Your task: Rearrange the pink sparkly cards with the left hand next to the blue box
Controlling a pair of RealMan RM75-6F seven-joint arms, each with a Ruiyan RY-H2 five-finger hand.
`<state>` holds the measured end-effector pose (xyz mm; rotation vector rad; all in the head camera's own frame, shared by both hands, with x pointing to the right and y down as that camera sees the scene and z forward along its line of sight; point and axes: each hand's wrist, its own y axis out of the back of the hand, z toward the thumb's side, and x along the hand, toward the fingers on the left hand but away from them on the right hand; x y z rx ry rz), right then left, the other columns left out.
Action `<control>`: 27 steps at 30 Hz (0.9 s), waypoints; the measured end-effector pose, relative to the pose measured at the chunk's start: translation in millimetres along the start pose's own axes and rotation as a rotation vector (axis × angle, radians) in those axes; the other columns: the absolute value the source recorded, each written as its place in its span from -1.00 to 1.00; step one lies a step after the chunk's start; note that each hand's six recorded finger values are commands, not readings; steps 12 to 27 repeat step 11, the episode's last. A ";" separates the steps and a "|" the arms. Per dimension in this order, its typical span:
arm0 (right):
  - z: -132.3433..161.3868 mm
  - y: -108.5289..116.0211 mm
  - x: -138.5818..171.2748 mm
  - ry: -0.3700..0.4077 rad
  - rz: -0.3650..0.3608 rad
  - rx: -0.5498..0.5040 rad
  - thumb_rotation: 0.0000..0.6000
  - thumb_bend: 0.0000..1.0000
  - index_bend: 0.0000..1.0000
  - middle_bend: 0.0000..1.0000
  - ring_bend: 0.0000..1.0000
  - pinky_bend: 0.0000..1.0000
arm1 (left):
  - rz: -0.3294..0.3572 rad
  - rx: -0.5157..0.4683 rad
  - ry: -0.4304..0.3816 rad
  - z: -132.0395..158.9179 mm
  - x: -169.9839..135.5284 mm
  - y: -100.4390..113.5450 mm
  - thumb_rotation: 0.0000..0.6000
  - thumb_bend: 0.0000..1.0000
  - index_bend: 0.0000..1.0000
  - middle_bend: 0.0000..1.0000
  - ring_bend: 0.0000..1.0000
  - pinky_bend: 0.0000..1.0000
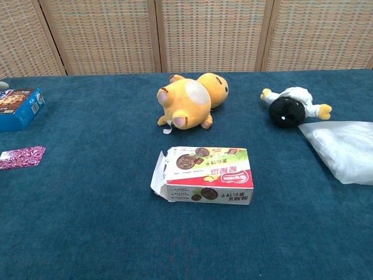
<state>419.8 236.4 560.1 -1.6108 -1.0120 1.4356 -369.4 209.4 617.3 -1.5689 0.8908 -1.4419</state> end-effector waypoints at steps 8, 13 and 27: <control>-0.3 3.4 -1.6 0.006 -0.027 0.003 1.00 -0.89 -1.00 -1.00 -1.00 -1.00 | 0.024 0.054 0.005 -5.6 -38.0 2.3 1.00 -0.69 -1.00 -1.00 -1.00 -1.00; -1.3 2.2 -1.9 -0.002 -0.022 0.002 1.00 -0.89 -1.00 -1.00 -1.00 -1.00 | 0.030 0.043 0.004 -9.8 -44.3 4.7 1.00 -0.69 -1.00 -1.00 -1.00 -1.00; -1.3 2.2 -1.9 -0.002 -0.022 0.002 1.00 -0.89 -1.00 -1.00 -1.00 -1.00 | 0.030 0.043 0.004 -9.8 -44.3 4.7 1.00 -0.69 -1.00 -1.00 -1.00 -1.00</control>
